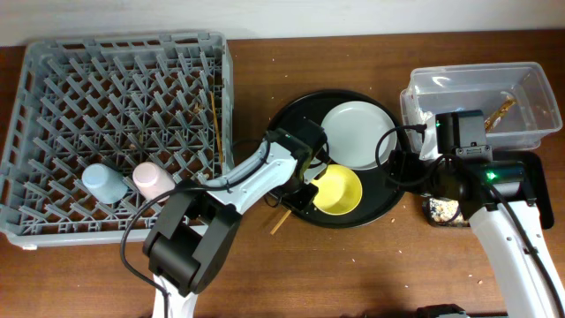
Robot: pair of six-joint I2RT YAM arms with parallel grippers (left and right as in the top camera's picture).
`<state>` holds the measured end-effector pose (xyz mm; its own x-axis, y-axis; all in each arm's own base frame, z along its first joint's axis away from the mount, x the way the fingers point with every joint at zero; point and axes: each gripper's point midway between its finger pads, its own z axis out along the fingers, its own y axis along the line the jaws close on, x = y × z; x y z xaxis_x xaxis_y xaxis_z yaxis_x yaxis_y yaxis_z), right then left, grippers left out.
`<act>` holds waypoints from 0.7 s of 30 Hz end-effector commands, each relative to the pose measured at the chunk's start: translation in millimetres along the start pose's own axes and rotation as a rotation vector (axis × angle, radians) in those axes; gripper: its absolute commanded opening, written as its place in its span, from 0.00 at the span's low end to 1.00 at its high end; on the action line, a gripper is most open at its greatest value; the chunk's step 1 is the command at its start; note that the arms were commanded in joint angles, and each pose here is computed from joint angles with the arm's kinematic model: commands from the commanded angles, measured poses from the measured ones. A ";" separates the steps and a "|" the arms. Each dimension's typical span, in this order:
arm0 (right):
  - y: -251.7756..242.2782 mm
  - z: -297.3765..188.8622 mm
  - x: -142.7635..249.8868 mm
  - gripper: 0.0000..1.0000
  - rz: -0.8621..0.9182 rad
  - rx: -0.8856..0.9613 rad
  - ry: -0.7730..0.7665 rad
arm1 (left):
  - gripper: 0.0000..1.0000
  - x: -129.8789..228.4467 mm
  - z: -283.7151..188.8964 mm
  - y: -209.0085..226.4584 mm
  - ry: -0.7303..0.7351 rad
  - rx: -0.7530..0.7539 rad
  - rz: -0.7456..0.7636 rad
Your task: Sort waste into correct bins and load items into the dishwasher rack
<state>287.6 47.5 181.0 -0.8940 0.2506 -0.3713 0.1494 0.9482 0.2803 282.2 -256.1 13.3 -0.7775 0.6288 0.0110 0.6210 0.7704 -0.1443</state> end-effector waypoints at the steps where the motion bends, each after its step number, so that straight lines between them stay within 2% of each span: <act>1: -0.7 -0.5 -0.9 0.78 0.007 -0.003 -0.001 | 0.00 7.7 -20.0 14.4 0.021 -0.011 -0.084; 4: -0.6 -0.5 -0.9 0.78 0.007 -0.003 -0.001 | 0.00 -9.1 -88.2 37.2 -0.096 -0.014 -0.174; 6: -0.7 -0.5 -0.9 0.78 0.007 -0.003 -0.001 | 0.00 -13.2 -147.9 79.6 -0.223 -0.055 -0.308; 8: -0.7 -0.5 -0.9 0.78 0.007 -0.003 -0.001 | 0.00 -7.8 -170.8 127.8 -0.299 -0.143 -0.485; 9: -0.5 -0.5 -1.0 0.81 0.007 -0.004 -0.002 | 0.00 2.0 -175.8 175.0 -0.335 -0.250 -0.662; 10: -0.6 -0.5 -1.1 0.82 0.007 -0.003 -0.002 | 0.00 5.4 -173.8 193.8 -0.349 -0.291 -0.722; 12: -0.4 -0.5 -1.9 0.82 0.007 -0.004 -0.005 | 0.02 -4.5 -150.4 212.8 -0.358 -0.301 -0.731; 13: -0.3 -0.5 -1.8 0.85 0.006 -0.005 -0.005 | 0.07 -5.0 -140.1 218.3 -0.336 -0.322 -0.731; 14: -0.4 -0.5 -1.9 0.94 0.006 -0.004 -0.005 | 0.15 -5.0 -125.6 229.6 -0.306 -0.367 -0.738; 15: -0.4 -0.5 -1.9 0.99 0.007 -0.004 -0.005 | 0.22 -7.0 -120.6 230.1 -0.300 -0.361 -0.733; 16: -0.4 -0.5 -1.9 0.99 0.006 -0.004 -0.005 | 0.51 -12.2 -131.1 218.8 -0.309 -0.306 -0.675; 17: -0.4 -0.5 -1.9 0.98 0.006 -0.004 -0.005 | 0.57 -16.5 -156.5 205.3 -0.346 -0.246 -0.664; 18: -0.5 -0.5 -1.9 0.98 0.006 -0.004 -0.005 | 0.57 -24.9 -176.1 183.8 -0.387 -0.145 -0.628; 20: -8.6 -0.8 -5.5 0.98 0.014 0.040 -0.024 | 0.57 -46.7 -199.4 119.6 -0.457 0.119 -0.448; 21: -25.7 -2.9 -11.0 0.98 0.107 0.100 -0.050 | 0.57 -53.6 -199.3 83.8 -0.450 0.214 -0.345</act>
<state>289.0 46.0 181.4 -0.8910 0.2502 -0.3789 0.1507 0.9501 0.2731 428.2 -121.8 147.4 -0.9658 0.0256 -0.2579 0.0600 0.9902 -0.1265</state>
